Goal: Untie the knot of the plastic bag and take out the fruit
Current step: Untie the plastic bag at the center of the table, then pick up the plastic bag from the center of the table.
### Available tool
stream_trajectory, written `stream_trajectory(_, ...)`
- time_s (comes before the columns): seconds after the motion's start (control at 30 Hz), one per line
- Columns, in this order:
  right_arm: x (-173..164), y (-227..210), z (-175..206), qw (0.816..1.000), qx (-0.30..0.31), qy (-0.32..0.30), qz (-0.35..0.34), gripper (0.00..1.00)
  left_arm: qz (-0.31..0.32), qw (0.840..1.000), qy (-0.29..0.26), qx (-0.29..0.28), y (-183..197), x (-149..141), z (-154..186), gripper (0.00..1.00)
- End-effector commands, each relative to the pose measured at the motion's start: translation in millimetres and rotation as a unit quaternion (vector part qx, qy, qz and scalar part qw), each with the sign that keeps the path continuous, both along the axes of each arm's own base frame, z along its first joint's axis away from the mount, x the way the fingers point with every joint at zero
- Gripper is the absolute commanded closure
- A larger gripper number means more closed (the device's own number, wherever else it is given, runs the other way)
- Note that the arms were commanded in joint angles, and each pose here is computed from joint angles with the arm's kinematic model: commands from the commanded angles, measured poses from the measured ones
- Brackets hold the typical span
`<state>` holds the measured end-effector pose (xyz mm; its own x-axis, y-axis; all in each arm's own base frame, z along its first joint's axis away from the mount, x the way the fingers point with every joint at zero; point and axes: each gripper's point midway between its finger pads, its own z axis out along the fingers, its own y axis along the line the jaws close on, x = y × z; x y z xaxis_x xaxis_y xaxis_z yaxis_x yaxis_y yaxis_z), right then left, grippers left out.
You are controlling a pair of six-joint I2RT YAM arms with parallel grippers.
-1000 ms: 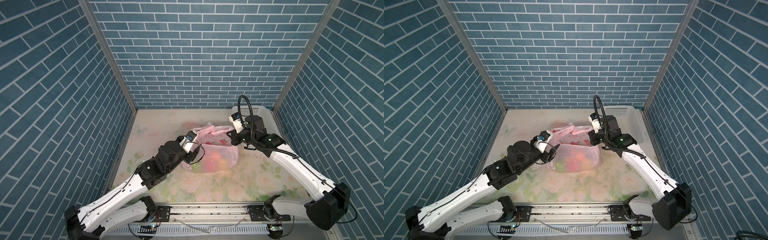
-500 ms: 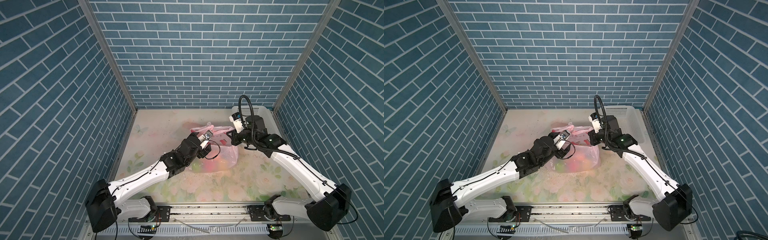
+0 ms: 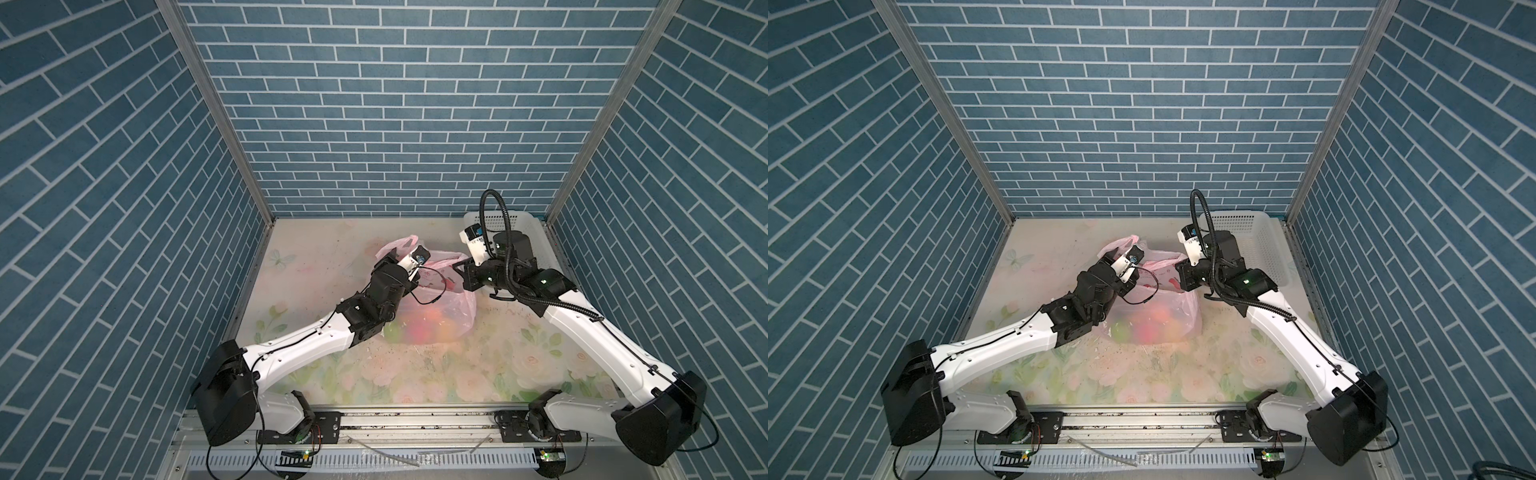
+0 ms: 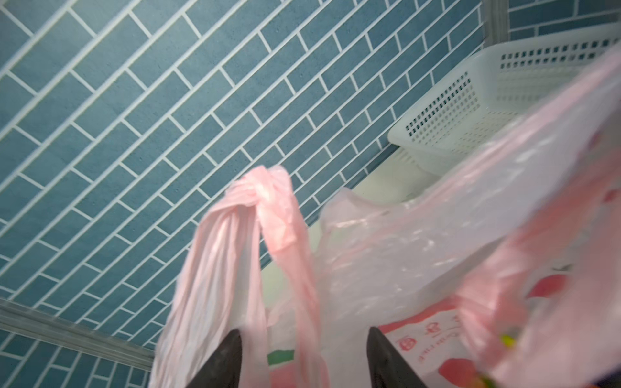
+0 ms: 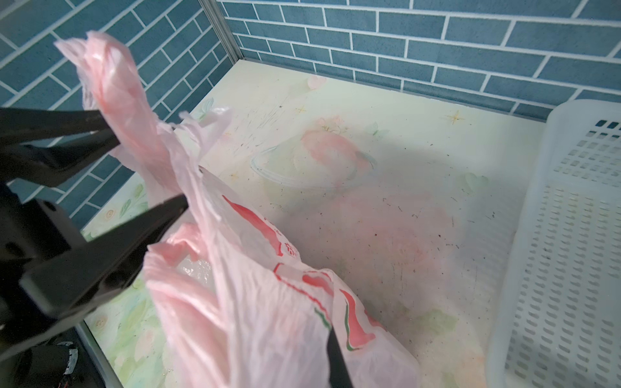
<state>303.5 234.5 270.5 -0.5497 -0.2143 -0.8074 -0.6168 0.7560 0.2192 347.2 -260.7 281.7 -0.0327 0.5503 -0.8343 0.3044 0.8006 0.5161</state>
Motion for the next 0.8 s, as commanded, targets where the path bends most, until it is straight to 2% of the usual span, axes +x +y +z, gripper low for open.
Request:
stream_trajectory(0.0, -3, -2, 16, 1.000, 0.023, -0.017, -0.003, 1.00, 0.029, 0.998, -0.024, -0.046, 19, 10, 30, 0.50)
stream_trajectory(0.13, -3, -4, 12, 1.000, 0.017, -0.014, -0.007, 1.00, 0.000, 0.996, 0.002, -0.085, 27, 9, 33, 0.71)
stream_trajectory(0.4, 12, 0, 9, 1.000, 0.021, -0.020, -0.010, 1.00, -0.073, 0.983, 0.065, -0.156, 32, -4, 33, 0.99)
stream_trajectory(0.53, 32, 3, 15, 0.999, 0.028, -0.033, -0.011, 1.00, -0.089, 0.974, 0.086, -0.188, 38, 0, 39, 1.00)
stream_trajectory(0.77, 71, 8, 38, 0.996, 0.039, -0.074, -0.005, 1.00, -0.085, 0.971, 0.070, -0.211, 53, 11, 58, 1.00)
